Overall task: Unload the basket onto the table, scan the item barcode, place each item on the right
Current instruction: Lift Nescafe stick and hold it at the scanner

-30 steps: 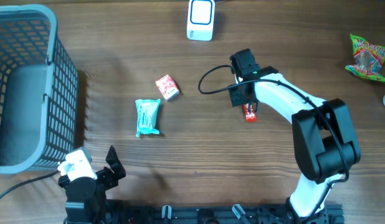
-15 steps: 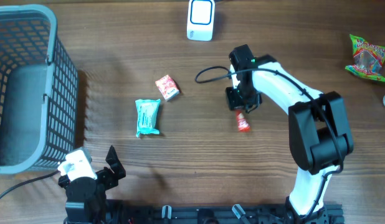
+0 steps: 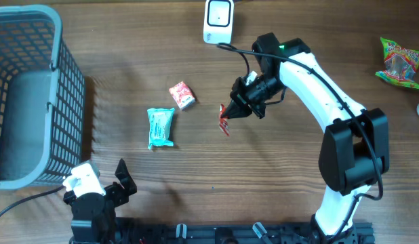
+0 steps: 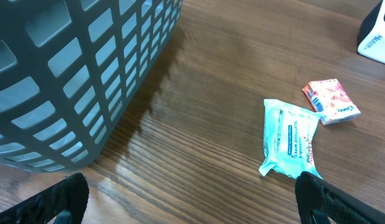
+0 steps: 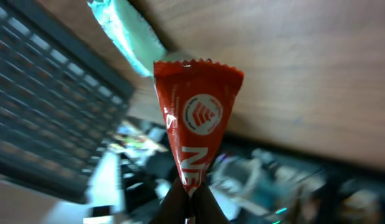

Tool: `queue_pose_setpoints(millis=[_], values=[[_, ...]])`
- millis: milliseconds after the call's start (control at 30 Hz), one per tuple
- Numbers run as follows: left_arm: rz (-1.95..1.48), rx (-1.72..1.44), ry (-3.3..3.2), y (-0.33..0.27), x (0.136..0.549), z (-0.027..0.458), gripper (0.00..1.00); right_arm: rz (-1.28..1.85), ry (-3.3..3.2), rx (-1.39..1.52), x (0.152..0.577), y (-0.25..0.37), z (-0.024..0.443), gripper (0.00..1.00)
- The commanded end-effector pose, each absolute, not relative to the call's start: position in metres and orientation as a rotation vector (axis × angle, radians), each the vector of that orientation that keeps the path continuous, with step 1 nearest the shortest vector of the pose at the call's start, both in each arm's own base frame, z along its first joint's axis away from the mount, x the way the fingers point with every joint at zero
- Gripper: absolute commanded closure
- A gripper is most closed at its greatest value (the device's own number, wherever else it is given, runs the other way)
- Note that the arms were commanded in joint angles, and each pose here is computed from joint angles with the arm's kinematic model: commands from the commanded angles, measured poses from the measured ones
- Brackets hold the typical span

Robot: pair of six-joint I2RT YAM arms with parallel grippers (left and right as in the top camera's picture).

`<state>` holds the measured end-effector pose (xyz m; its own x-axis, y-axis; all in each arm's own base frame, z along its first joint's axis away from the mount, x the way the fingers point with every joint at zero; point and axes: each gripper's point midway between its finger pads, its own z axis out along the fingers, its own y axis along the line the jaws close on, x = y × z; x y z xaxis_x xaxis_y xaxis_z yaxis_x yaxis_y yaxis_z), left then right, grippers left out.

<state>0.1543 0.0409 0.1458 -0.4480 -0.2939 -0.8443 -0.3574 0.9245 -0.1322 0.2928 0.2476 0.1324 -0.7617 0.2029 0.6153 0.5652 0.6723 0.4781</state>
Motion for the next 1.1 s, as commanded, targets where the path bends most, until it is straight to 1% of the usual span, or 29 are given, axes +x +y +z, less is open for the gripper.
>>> queue_pose_setpoints(millis=[0, 167, 233, 367, 400, 600, 667, 867, 933, 1000, 1067], values=[[0.089, -0.48, 2.061, 0.043, 0.154, 0.145, 0.0, -0.945, -2.145, -0.79, 0.293, 0.264, 0.155, 0.96], [0.089, -0.48, 2.061, 0.043, 0.154, 0.145, 0.0, -1.059, -2.178, -0.648, 0.294, 0.269, 0.162, 0.96], [0.089, -0.48, 2.061, 0.043, 0.154, 0.145, 0.0, -1.243, -2.206, -0.455, 0.301, 0.278, 0.175, 0.96], [0.089, -0.48, 2.061, 0.043, 0.154, 0.145, 0.0, -1.696, -2.251, 0.091, 0.315, 0.294, 0.205, 0.96], [0.089, -0.48, 2.061, 0.043, 0.154, 0.145, 0.0, -1.782, -2.229, 0.186, 0.316, 0.297, 0.213, 0.96], [0.089, -0.48, 2.061, 0.043, 0.154, 0.145, 0.0, -2.041, -2.067, 0.431, 0.319, 0.305, 0.248, 0.96], [0.089, -0.48, 2.061, 0.043, 0.154, 0.145, 0.0, -2.073, -2.027, 0.481, 0.316, 0.309, 0.254, 0.96], [0.089, -0.48, 2.061, 0.043, 0.154, 0.145, 0.0, -2.019, -2.019, 0.437, 0.311, 0.316, 0.253, 0.96], [0.089, -0.48, 2.061, 0.043, 0.154, 0.145, 0.0, -1.987, -2.075, 0.431, 0.312, 0.32, 0.245, 0.96], [0.089, -0.48, 2.061, 0.043, 0.154, 0.145, 0.0, -1.841, -2.294, 0.386, 0.321, 0.325, 0.215, 0.95], [0.089, -0.48, 2.061, 0.043, 0.154, 0.145, 0.0, -1.58, -2.57, 0.285, 0.333, 0.319, 0.174, 0.96]])
